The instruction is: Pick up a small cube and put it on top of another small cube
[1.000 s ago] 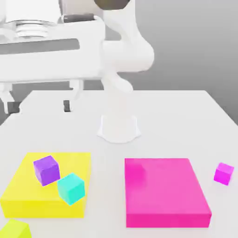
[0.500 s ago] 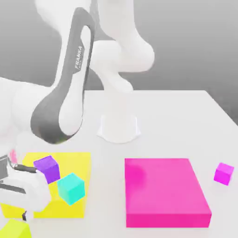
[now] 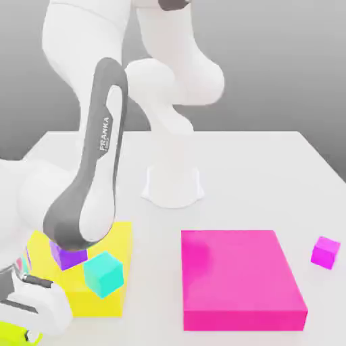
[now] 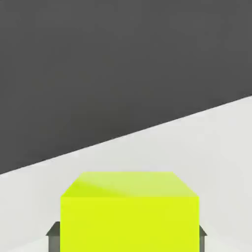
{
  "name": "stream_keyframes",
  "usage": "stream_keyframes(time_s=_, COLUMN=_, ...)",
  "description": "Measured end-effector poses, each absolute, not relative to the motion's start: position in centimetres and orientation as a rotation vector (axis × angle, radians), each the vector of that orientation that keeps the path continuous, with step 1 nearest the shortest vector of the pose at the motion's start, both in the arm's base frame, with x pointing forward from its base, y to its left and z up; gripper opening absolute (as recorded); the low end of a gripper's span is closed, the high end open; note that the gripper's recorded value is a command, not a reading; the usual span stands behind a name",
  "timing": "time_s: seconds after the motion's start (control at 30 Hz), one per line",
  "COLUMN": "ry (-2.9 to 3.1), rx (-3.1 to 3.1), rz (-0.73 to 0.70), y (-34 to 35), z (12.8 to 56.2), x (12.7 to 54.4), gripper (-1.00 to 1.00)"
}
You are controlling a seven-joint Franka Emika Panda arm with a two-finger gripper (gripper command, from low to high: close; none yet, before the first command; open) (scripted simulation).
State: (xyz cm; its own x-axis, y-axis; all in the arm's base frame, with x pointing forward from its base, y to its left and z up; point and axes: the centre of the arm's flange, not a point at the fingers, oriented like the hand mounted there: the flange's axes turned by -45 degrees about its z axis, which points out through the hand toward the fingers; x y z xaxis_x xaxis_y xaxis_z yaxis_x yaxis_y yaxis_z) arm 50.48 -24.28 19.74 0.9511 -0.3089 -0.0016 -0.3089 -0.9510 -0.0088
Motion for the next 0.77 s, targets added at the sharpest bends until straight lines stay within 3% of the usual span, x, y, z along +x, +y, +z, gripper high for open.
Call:
stream_keyframes(time_s=0.5, ry=0.676, rx=-3.053, rz=0.003, y=-12.9, z=31.1, x=43.0, gripper=-1.00)
stream_keyframes(time_s=0.63, ry=0.693, rx=-3.060, rz=0.000, y=-12.2, z=27.4, x=42.3, gripper=-1.00)
stream_keyframes(time_s=0.67, ry=0.693, rx=-3.061, rz=-0.001, y=-12.2, z=26.0, x=42.2, gripper=1.00)
stream_keyframes(time_s=0.77, ry=0.682, rx=-3.064, rz=-0.001, y=-11.9, z=26.0, x=42.3, gripper=1.00)
